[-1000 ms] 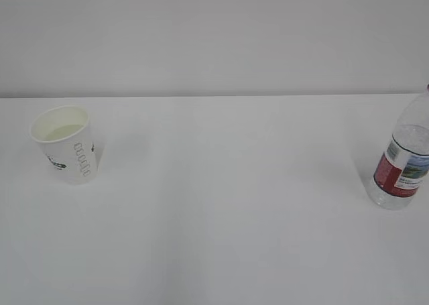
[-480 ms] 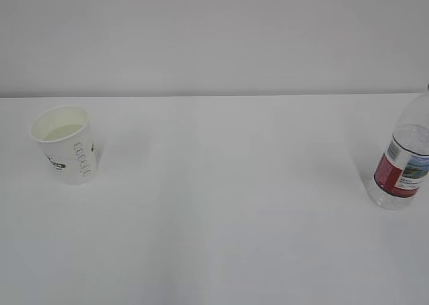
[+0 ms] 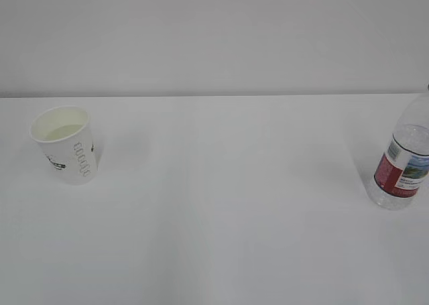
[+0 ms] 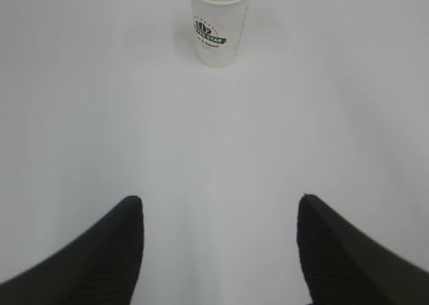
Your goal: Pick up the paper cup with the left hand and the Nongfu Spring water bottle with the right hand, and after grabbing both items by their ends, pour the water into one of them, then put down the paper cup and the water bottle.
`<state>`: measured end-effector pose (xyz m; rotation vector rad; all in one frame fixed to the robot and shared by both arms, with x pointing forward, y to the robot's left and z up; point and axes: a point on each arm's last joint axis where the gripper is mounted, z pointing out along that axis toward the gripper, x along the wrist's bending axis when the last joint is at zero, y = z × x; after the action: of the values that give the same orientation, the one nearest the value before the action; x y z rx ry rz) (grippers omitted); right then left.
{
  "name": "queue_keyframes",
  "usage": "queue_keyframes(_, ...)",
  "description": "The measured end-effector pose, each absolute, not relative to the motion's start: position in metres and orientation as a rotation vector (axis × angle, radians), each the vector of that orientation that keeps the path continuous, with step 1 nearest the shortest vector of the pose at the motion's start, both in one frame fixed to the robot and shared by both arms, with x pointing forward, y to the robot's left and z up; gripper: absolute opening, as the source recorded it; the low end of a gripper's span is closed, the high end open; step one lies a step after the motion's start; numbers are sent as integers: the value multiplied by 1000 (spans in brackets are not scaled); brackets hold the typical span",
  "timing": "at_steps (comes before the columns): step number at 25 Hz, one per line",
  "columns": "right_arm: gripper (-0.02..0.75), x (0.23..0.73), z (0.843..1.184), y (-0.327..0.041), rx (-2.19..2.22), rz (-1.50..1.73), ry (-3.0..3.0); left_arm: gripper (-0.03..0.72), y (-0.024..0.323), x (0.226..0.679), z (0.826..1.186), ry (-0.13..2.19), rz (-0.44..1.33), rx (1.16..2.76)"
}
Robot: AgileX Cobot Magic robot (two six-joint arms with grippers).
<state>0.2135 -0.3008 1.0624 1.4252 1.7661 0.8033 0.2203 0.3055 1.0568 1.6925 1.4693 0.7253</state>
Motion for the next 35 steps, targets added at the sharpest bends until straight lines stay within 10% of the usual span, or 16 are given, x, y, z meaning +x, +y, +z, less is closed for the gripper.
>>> queue_keyframes(35,588,230,1045,-300,1455,829,1737,507,305,231,1055,1427,784,1642)
